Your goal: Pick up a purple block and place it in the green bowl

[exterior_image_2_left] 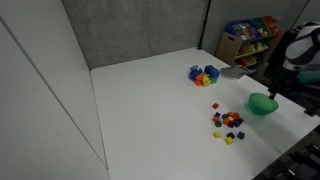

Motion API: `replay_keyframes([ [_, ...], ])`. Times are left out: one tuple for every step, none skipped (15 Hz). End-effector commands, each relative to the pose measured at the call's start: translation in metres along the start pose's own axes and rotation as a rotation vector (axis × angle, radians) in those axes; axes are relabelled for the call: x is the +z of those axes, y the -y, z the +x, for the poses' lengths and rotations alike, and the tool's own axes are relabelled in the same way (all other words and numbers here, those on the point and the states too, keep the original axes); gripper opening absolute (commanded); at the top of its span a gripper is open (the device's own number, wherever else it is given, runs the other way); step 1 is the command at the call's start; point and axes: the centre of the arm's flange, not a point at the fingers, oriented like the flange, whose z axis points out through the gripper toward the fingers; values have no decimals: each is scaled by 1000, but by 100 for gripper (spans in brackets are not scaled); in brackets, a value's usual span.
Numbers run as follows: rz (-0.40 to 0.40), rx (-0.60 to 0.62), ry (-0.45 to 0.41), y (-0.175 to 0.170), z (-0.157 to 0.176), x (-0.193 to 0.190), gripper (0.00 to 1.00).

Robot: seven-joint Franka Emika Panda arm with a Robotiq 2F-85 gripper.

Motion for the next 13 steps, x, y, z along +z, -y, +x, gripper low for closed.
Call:
replay_keyframes([
  [29, -112, -8, 26, -23, -48, 100],
  [23, -134, -22, 35, -28, -61, 100],
  [18, -148, -38, 43, -32, -72, 100],
  [17, -167, -45, 51, -37, -84, 100],
  [12, -181, -52, 59, -41, -96, 100],
  [4, -197, -62, 67, -46, -106, 100],
  [-8, -213, -71, 74, -52, -118, 100],
  [-17, -232, -77, 80, -57, -128, 100],
  [-24, -248, -82, 84, -62, -137, 100],
  [-28, -266, -82, 88, -66, -143, 100],
  [-37, -290, -79, 90, -71, -148, 100],
  [-20, -261, -78, 87, -52, -133, 100],
  [-24, -271, -80, 89, -56, -139, 100],
])
